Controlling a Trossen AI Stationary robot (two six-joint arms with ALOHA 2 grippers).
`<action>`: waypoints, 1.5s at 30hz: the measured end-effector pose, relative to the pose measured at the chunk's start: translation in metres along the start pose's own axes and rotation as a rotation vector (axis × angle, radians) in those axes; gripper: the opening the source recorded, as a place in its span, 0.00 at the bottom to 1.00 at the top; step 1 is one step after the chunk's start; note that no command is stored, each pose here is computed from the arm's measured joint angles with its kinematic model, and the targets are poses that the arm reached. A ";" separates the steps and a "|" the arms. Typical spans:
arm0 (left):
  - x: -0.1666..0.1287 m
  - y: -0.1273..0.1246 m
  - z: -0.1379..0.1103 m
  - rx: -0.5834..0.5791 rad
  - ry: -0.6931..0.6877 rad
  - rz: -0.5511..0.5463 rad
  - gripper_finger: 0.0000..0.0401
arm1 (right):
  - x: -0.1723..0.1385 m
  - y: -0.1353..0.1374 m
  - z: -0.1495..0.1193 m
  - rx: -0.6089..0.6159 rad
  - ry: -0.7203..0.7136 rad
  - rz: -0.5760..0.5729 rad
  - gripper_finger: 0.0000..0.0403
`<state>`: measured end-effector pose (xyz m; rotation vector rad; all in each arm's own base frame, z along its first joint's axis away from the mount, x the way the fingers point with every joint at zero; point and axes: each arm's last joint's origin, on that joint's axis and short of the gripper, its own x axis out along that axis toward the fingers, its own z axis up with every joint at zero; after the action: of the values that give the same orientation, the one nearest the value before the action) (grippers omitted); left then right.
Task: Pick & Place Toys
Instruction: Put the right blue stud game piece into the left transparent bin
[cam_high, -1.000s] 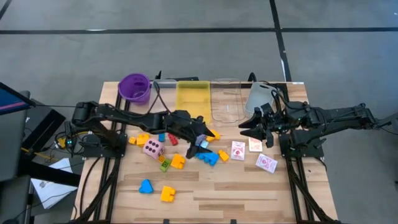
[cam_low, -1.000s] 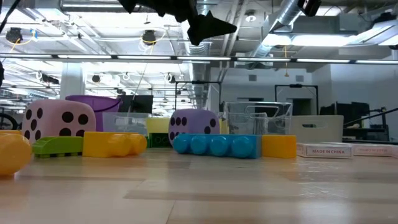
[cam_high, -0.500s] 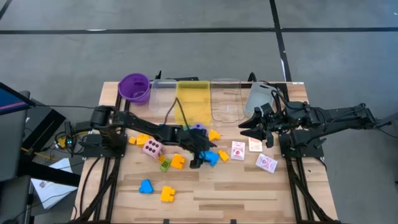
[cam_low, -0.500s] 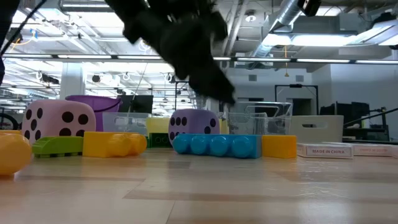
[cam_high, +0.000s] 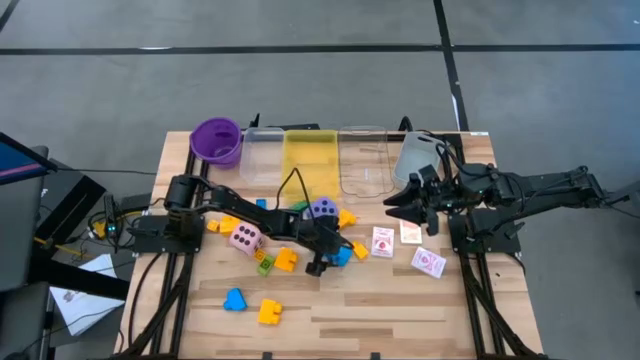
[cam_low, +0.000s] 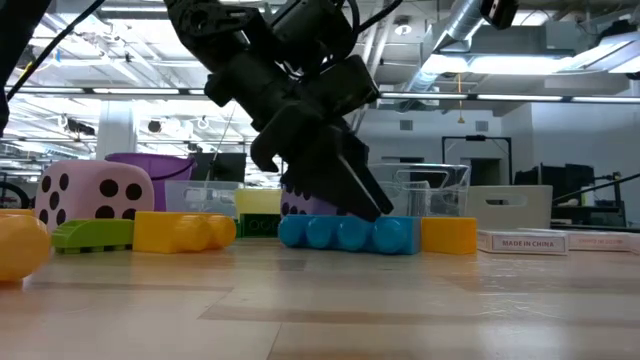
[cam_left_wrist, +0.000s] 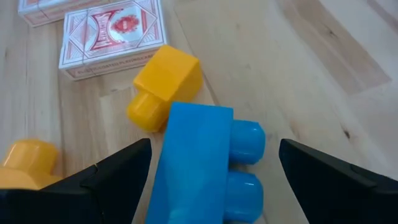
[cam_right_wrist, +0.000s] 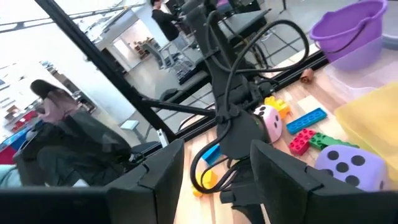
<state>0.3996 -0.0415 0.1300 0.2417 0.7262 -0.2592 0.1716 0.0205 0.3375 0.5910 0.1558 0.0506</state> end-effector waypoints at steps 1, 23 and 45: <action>0.000 0.000 0.000 0.003 0.001 0.000 0.87 | 0.000 0.000 0.000 0.000 -0.001 -0.002 0.45; -0.002 -0.001 -0.015 0.001 0.176 0.018 0.82 | 0.000 -0.002 -0.003 -0.001 0.024 -0.022 0.45; 0.003 -0.003 -0.022 -0.040 0.218 0.014 0.81 | 0.000 -0.003 -0.004 0.017 0.042 -0.029 0.45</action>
<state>0.3865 -0.0382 0.1115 0.2396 0.9444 -0.2067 0.1709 0.0204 0.3326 0.6050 0.2056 0.0338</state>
